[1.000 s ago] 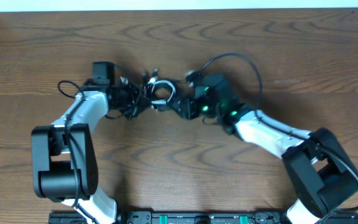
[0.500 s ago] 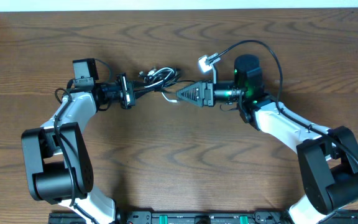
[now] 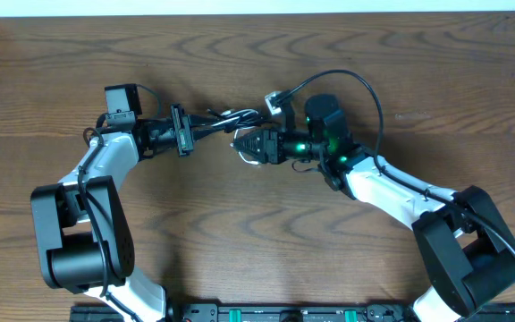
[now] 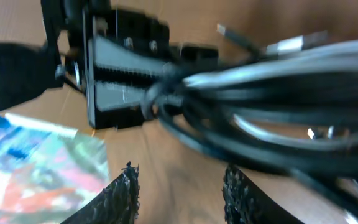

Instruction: Untangle cables

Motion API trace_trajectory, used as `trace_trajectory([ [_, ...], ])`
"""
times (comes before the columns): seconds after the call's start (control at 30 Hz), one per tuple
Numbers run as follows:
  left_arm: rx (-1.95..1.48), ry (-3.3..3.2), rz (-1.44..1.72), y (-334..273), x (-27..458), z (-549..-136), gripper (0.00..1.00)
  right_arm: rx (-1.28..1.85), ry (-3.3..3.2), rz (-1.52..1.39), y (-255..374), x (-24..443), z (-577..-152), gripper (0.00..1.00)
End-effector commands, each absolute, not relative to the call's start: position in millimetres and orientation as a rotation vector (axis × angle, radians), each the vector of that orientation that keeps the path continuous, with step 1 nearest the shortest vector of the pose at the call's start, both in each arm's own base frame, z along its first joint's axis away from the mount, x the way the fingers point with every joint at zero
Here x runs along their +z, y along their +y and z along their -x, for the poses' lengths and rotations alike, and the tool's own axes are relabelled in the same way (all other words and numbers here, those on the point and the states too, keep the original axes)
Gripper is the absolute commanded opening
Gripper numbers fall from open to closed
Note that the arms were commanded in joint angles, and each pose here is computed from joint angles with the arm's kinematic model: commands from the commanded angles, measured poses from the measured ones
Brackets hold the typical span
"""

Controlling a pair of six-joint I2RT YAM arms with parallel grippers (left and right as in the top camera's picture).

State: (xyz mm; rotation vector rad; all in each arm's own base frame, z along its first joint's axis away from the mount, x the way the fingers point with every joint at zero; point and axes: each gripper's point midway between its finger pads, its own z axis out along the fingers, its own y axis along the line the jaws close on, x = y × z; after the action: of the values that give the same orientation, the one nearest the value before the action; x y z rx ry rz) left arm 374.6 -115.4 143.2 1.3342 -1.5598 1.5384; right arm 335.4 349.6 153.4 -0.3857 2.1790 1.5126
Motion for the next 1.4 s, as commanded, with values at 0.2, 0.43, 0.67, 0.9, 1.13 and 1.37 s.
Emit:
trace_trajectory([
  [0.2, 1.558, -1.552, -1.301, -116.6, 153.7, -372.8, 0.08, 1.457, 2.027, 0.217, 347.7, 187.3, -367.8, 0.36],
  [0.43, 1.558, -1.553, -1.302, -116.7, 153.6, -372.8, 0.08, 1.496, 2.031, 0.137, 351.2, 191.4, -368.3, 0.37],
  [0.67, 1.556, -1.557, -1.309, -116.4, 152.6, -373.4, 0.08, 1.491, 2.008, 0.059, 348.2, 196.4, -376.7, 0.37],
  [0.9, 1.535, -1.591, -1.379, -113.0, 142.9, -378.9, 0.08, 1.427, 1.997, -0.049, 345.9, 194.1, -386.6, 0.38],
  [1.13, 1.528, -1.603, -1.403, -111.7, 139.7, -380.7, 0.08, 1.412, 2.015, -0.058, 348.0, 189.5, -384.6, 0.39],
  [1.37, 1.528, -1.603, -1.403, -111.7, 139.7, -380.7, 0.08, 1.448, 2.028, -0.132, 347.5, 189.5, -385.4, 0.36],
])
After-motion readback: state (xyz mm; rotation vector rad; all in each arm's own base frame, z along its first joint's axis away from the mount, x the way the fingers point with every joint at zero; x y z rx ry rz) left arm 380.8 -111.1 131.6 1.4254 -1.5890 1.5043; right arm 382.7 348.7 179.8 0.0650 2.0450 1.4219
